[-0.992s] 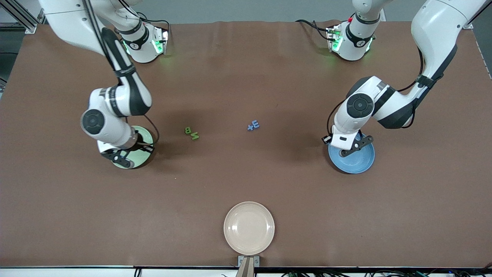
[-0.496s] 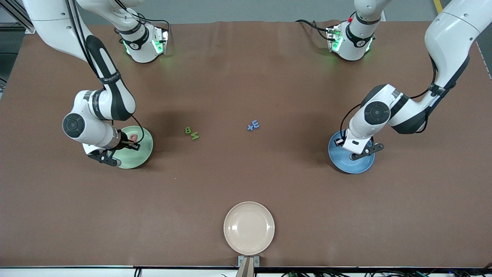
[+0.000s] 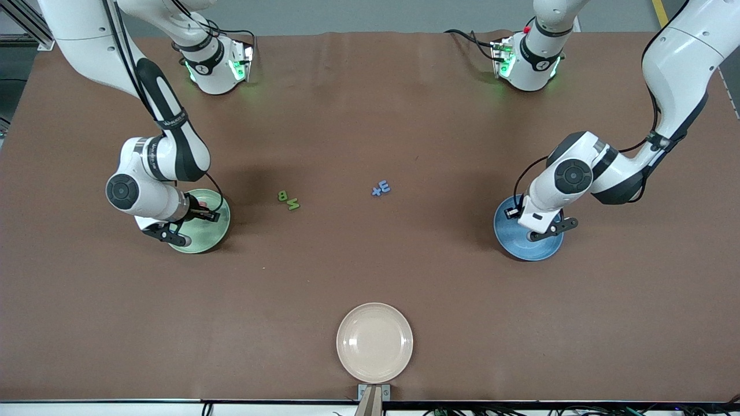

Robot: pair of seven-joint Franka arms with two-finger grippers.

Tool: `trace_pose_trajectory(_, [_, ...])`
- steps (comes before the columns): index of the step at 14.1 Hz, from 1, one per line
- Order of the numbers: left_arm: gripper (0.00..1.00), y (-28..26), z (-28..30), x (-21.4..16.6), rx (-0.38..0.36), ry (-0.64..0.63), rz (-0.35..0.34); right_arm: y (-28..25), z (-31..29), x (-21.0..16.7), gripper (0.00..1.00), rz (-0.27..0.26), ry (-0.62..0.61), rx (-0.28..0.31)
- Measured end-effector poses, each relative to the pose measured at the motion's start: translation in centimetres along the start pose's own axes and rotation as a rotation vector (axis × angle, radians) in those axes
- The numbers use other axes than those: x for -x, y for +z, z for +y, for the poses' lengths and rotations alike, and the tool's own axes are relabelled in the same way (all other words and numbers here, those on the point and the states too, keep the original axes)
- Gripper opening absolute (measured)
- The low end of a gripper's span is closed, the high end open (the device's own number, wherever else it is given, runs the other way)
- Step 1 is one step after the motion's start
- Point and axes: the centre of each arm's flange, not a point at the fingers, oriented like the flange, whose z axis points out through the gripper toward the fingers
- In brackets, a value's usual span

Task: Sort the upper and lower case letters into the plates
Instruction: 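Move both grippers back to the remaining letters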

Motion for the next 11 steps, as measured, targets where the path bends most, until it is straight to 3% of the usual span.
trace_pose_trajectory(3, [0.28,0.6,-0.5,-0.2,-0.010,0.014,-0.002,-1.0,-3.1,0.8,0.98,0.005,0.071,0.002])
trace_pose_trajectory(8, [0.28,1.1,-1.0,-0.3,-0.023,0.028,0.004,-0.2,-12.3,6.3,1.00,0.058,0.156,0.006])
trace_pose_trajectory(9, [0.33,1.1,-1.0,-0.3,-0.023,0.028,0.005,0.3,-13.5,7.5,1.00,0.080,0.166,-0.003])
trace_pose_trajectory(11, [0.52,0.6,-0.9,-0.6,-0.019,0.028,0.015,1.8,-15.0,9.5,1.00,0.110,0.179,-0.017])
